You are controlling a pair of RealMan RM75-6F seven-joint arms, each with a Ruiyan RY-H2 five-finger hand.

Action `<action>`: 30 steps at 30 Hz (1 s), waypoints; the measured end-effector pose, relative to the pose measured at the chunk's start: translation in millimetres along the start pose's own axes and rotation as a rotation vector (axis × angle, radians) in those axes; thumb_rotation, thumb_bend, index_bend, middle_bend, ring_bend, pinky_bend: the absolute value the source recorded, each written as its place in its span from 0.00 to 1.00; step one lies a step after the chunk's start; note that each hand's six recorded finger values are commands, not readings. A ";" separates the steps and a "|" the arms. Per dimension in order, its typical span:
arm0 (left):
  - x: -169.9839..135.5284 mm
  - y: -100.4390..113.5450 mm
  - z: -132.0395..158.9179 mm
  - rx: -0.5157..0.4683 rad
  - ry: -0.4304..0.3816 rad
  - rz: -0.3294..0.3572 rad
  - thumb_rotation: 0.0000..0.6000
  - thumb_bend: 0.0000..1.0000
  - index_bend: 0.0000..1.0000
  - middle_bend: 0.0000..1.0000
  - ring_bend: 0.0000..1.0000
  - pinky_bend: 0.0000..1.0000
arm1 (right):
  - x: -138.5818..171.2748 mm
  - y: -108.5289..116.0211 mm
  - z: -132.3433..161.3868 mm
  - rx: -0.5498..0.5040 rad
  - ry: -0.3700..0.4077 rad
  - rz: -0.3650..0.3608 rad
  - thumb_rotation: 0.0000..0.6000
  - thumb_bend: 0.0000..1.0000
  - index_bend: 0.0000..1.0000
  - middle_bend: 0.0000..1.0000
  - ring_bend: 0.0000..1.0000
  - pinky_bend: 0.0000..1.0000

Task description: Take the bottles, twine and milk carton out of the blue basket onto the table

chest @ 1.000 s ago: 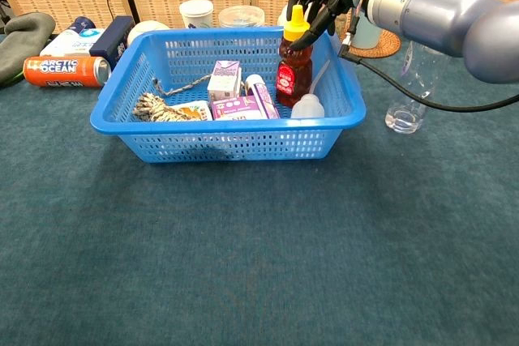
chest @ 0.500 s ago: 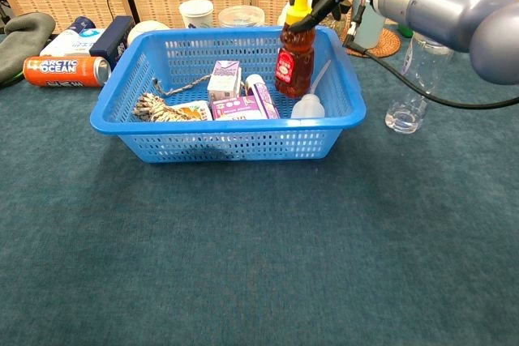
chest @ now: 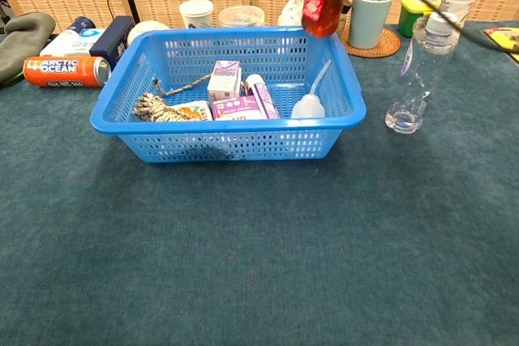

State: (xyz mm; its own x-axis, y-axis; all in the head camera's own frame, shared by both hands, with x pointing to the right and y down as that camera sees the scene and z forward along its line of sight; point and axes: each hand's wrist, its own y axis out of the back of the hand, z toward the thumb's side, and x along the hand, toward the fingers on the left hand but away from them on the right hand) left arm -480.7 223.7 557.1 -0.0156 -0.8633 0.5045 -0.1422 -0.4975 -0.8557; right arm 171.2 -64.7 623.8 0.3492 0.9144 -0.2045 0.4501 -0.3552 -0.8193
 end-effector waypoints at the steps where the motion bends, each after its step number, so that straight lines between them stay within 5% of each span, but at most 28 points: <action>1: -0.1 -0.1 0.2 0.000 -0.001 0.000 1.00 0.23 0.00 0.00 0.00 0.00 | 0.6 6.4 -2.6 0.011 -0.001 -0.012 1.00 0.34 0.56 0.59 0.52 0.67; 9: -1.3 -2.0 3.6 0.006 -0.012 -0.006 1.00 0.23 0.00 0.00 0.00 0.00 | 16.0 65.5 -36.7 0.081 -0.048 -0.098 1.00 0.34 0.56 0.59 0.52 0.67; 17: -1.2 -4.3 6.0 0.012 -0.016 -0.013 1.00 0.23 0.00 0.00 0.00 0.00 | 48.7 101.6 -72.4 0.159 -0.090 -0.096 1.00 0.34 0.56 0.59 0.52 0.68; 30: -1.5 -5.1 6.9 0.012 -0.018 -0.017 1.00 0.23 0.00 0.00 0.00 0.00 | 121.2 97.1 -118.8 0.231 -0.139 0.014 1.00 0.34 0.56 0.59 0.52 0.68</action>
State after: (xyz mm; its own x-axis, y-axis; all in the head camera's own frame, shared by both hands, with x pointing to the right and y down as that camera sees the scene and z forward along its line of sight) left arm -473.1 227.0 559.9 0.0045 -0.8563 0.5165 -0.1301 -0.5126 -0.8487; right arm 354.8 -11.4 583.1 0.2305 0.9332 -0.2756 0.2407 -0.3291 -0.9131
